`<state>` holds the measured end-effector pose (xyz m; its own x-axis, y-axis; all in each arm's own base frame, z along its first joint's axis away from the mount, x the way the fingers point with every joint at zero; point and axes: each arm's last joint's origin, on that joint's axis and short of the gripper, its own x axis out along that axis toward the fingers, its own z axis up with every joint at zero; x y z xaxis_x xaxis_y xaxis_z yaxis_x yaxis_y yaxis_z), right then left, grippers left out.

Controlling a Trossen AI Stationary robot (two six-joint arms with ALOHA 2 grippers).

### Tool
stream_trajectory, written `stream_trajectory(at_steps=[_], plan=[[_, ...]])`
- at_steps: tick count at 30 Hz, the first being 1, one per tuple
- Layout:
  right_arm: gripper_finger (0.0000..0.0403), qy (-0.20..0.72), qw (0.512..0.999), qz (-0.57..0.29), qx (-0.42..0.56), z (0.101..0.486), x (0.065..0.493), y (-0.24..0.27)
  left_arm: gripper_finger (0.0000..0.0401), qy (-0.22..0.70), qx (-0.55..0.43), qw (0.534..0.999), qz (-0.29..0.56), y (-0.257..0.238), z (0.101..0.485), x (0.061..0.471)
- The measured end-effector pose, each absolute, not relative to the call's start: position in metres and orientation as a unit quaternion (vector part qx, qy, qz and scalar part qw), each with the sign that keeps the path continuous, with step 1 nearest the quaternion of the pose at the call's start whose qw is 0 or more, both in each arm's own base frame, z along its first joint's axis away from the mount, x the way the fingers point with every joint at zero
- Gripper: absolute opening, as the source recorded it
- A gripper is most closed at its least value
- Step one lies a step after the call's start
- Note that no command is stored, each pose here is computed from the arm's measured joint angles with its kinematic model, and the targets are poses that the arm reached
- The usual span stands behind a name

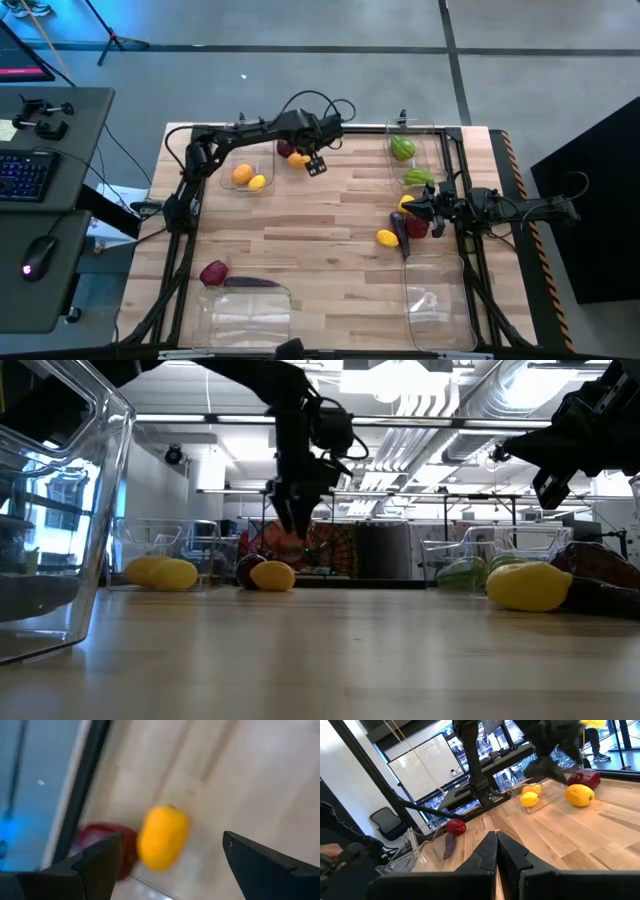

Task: Sort produce into baskets
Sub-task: Put the yellow lemon into the top left transparent bin

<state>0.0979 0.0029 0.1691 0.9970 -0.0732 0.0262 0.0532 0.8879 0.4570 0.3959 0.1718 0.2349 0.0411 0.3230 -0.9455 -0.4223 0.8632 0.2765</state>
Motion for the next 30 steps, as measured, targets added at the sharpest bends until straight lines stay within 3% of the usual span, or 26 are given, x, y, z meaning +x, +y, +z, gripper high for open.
stream_trajectory(at_steps=[10, 15, 30], plan=[[0.0, -0.021, 0.971, -0.032, 0.235, 0.169, 0.098, 0.003, 0.0323, 0.657, -0.006, 0.722, 0.216, 0.127, 0.191, 0.389], [0.0, -0.021, 0.971, -0.033, 0.235, 0.169, 0.098, 0.003, 0.0323, 0.649, 0.052, 0.723, 0.231, 0.143, 0.197, 0.389], [0.0, -0.021, 0.971, -0.033, 0.235, 0.169, 0.098, 0.003, 0.0323, 0.671, 0.055, 0.707, 0.214, 0.169, 0.187, 0.381]])
